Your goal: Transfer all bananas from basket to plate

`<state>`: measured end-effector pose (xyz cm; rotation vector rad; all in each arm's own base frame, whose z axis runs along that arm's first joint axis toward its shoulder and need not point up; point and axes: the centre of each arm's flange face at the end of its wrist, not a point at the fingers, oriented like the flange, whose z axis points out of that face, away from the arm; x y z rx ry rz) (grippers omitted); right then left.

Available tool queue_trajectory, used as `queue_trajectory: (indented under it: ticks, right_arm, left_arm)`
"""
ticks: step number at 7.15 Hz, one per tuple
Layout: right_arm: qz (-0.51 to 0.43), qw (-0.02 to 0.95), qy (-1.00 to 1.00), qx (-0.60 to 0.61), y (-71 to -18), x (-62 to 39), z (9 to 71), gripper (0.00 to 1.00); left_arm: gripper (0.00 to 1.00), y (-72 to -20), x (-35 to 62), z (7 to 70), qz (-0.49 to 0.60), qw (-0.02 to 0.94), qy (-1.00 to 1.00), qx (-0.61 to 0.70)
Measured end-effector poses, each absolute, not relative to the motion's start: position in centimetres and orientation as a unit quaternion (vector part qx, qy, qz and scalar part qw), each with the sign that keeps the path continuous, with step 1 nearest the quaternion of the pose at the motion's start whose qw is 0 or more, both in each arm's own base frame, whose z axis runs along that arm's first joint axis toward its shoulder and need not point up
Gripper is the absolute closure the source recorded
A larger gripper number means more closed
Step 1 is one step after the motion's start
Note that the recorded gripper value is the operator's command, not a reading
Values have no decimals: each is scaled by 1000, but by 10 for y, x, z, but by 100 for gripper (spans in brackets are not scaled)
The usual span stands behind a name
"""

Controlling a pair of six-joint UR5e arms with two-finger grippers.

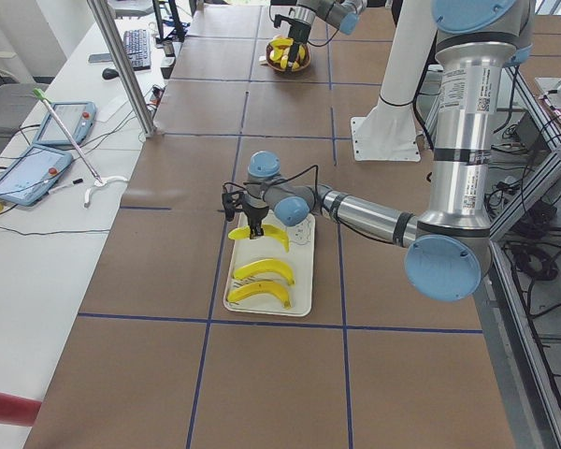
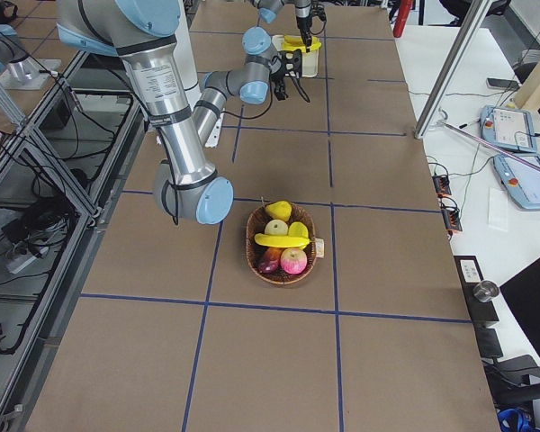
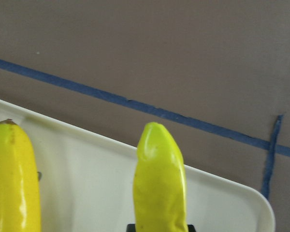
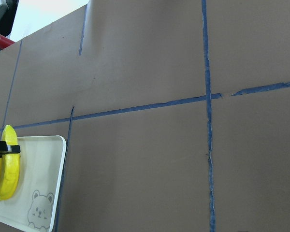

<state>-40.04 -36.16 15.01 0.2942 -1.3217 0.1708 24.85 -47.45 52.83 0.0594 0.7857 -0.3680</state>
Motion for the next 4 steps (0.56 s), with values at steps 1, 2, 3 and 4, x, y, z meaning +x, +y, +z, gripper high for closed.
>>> queue_trajectory:
  ticks: [1, 2, 3, 4]
  right_arm:
    - [79, 776, -610, 136, -362, -400, 150, 0]
    - [79, 776, -610, 136, -362, -400, 151, 0]
    - [79, 776, -610, 136, -362, -400, 151, 0]
    - [80, 776, -610, 137, -363, -399, 151, 0]
  left_arm:
    - [0, -475, 249, 537, -180, 909, 374, 27]
    - [0, -475, 251, 542, -181, 911, 369, 26]
    - [0, -475, 253, 545, -180, 912, 367, 27]
    - [0, -475, 253, 542, -179, 912, 368, 29]
